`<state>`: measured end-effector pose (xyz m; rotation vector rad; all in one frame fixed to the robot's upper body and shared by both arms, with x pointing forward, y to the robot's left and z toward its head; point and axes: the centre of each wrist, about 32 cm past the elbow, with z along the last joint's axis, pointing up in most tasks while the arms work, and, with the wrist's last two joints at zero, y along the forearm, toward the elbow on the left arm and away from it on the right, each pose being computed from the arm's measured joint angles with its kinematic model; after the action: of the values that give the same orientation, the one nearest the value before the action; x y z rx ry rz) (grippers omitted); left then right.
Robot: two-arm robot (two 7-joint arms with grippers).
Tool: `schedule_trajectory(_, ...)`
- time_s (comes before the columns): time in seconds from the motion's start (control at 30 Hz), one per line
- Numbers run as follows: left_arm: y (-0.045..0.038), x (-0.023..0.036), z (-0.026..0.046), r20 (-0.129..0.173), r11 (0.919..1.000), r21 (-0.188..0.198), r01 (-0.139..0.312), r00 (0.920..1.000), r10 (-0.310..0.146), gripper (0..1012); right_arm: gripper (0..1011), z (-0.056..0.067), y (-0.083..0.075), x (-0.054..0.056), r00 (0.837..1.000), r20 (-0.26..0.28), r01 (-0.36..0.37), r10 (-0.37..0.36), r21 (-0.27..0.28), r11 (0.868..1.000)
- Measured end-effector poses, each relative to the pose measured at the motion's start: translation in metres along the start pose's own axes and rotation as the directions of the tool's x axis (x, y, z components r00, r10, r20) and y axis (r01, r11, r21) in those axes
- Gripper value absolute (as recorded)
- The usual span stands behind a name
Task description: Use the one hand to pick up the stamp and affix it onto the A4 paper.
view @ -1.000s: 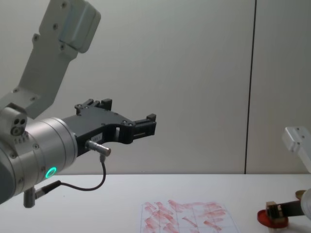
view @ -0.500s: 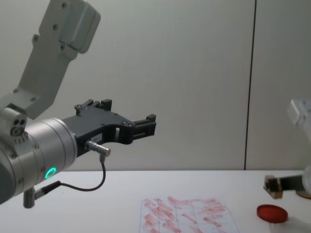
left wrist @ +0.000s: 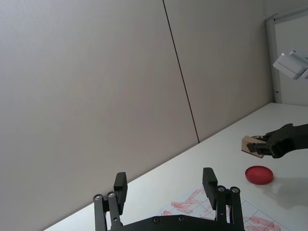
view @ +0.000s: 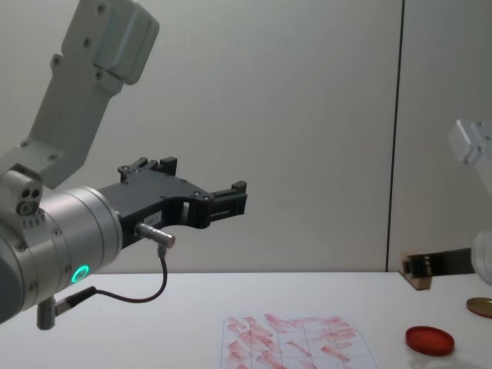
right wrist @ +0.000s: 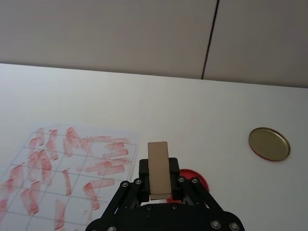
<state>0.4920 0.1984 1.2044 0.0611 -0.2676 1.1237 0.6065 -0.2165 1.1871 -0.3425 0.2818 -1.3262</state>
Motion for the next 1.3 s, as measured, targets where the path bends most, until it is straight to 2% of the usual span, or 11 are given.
schedule_trajectory(0.13,0.0000,0.0000,0.0000,0.000,1.0000,0.000,0.000,1.0000,0.000,993,220,0.000,-0.004,-0.007,1.000,0.006,-0.021,0.021,-0.010,1.000)
schedule_trajectory(0.2,0.0000,0.0000,0.0000,0.000,1.0000,0.000,0.000,1.0000,0.000,993,220,-0.001,-0.007,-0.016,0.999,0.014,-0.045,0.045,-0.023,0.999)
schedule_trajectory(0.63,0.0000,0.0000,0.0000,0.000,1.0000,0.000,0.000,1.0000,0.000,993,219,-0.013,-0.010,-0.051,0.992,0.053,-0.109,0.114,-0.089,0.990)
schedule_trajectory(0.97,0.0000,0.0000,0.0000,0.000,1.0000,0.000,0.000,1.0000,0.000,993,220,-0.024,-0.003,-0.065,0.989,0.074,-0.114,0.124,-0.132,0.985)
schedule_trajectory(1.3,0.0000,0.0000,0.0000,0.000,1.0000,0.000,0.000,1.0000,0.000,993,220,-0.035,0.011,-0.071,0.989,0.089,-0.103,0.117,-0.155,0.983)
